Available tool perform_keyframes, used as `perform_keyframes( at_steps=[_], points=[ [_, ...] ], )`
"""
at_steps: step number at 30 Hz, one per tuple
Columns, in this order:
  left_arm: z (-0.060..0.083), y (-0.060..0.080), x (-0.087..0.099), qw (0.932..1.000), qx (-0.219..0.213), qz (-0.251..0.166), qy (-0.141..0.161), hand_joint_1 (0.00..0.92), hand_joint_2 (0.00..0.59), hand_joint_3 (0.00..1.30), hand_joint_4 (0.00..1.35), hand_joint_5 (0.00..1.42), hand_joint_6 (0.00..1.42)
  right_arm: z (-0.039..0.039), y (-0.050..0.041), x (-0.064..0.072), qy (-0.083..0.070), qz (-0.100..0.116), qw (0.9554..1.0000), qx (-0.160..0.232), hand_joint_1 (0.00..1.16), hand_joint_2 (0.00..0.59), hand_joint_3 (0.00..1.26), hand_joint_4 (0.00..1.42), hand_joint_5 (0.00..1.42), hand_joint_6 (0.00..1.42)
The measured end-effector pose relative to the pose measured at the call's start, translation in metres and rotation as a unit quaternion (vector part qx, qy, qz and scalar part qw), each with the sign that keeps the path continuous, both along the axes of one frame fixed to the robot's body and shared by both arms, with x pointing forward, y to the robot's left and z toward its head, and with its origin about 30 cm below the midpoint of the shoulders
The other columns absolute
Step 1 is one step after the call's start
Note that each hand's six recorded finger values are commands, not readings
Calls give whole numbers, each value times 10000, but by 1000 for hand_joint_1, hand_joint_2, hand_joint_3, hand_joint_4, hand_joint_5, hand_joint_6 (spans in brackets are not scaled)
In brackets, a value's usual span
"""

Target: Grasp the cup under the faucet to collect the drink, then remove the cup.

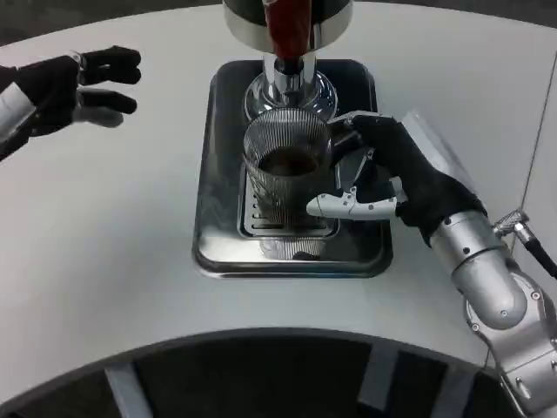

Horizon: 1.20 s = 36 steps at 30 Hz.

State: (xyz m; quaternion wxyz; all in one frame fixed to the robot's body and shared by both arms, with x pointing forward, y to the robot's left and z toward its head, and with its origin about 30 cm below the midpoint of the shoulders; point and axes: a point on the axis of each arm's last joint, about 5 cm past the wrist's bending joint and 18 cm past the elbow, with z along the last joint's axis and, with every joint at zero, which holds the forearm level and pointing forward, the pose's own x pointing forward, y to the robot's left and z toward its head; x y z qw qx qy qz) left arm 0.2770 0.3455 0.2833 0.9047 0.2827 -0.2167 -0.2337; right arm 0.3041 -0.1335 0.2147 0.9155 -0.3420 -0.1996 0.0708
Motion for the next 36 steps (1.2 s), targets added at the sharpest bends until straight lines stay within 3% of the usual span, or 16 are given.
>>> perform_keyframes(
  at_steps=[13,18,28,36],
  points=[
    [-150,-113,-89,9981,615,50,-9,0,74,112,1,79,116,-88,-28,-129,-49,-5,9999,126,971,287,897,1021,1108,1195],
    [-285,-200,-117,9964,836,-19,98,0,70,53,0,4,52,-116,-21,-202,-71,34,9998,195,975,272,890,1022,1108,1201],
    [-423,-445,-154,9899,1387,-287,-98,0,70,0,0,0,0,-101,-40,-355,-216,71,9992,327,978,269,898,1022,1121,1223],
    [-486,-579,-174,9864,1570,-401,-266,0,71,0,0,0,0,-125,-43,-443,-138,102,9992,366,978,269,898,1022,1122,1224]
  ],
)
